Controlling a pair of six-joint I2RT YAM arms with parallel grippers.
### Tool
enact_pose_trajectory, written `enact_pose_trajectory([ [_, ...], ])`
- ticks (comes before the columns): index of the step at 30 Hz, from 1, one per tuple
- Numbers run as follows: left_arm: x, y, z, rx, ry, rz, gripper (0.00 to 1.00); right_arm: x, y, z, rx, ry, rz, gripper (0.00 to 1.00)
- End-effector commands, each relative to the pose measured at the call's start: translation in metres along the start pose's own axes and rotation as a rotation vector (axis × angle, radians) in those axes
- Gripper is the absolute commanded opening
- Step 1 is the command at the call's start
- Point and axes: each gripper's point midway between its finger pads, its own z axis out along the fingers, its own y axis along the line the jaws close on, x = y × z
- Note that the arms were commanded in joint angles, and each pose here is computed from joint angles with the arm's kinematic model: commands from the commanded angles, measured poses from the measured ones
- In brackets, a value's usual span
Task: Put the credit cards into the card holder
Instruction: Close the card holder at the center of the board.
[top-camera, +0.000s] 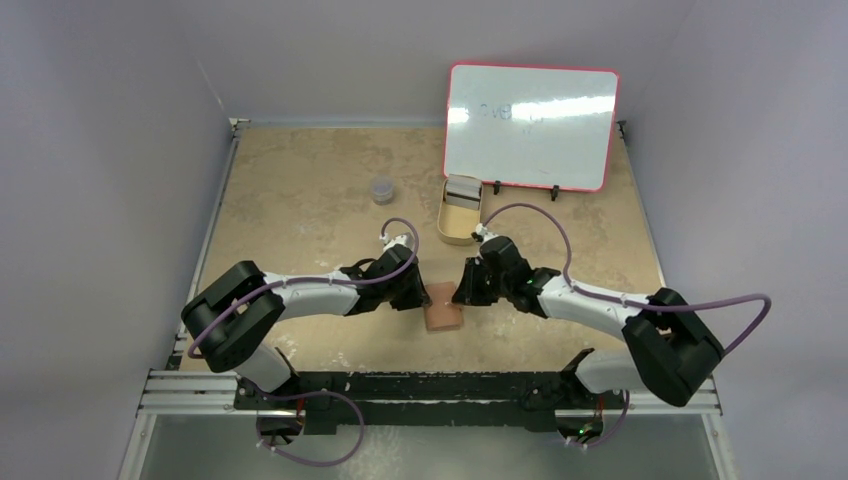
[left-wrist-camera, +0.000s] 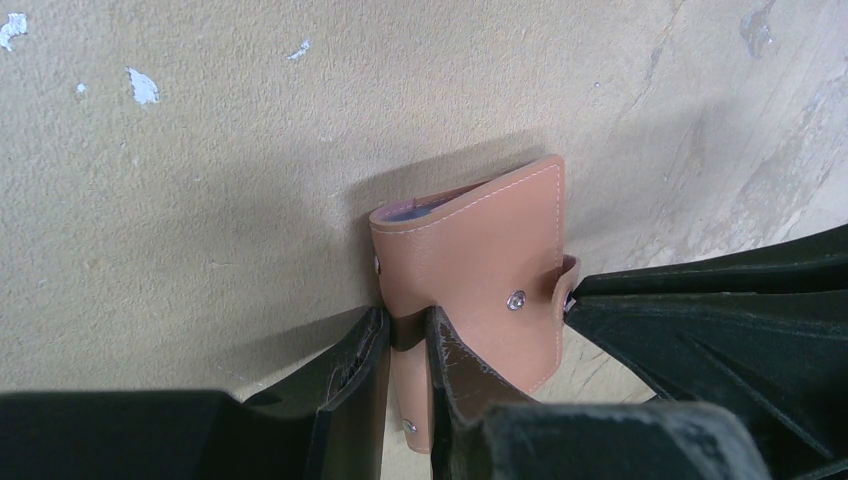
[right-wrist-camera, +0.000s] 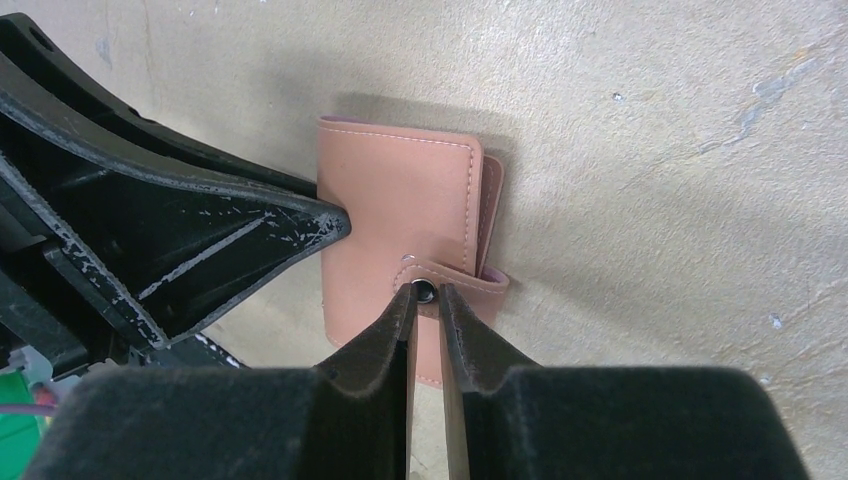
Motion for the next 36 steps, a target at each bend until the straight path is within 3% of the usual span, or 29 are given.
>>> enact_pose_trajectory([
  [1,-0.003,-0.004,0.001,0.008,-0.01,0.012,0.16,-0.02,0.012,0.001,-0.023,-0.043,-0.003,0.16],
  [36,-0.001,-0.001,0.008,-0.011,-0.001,0.011,0.15,0.008,0.018,0.018,-0.122,0.085,-0.159,0.15],
])
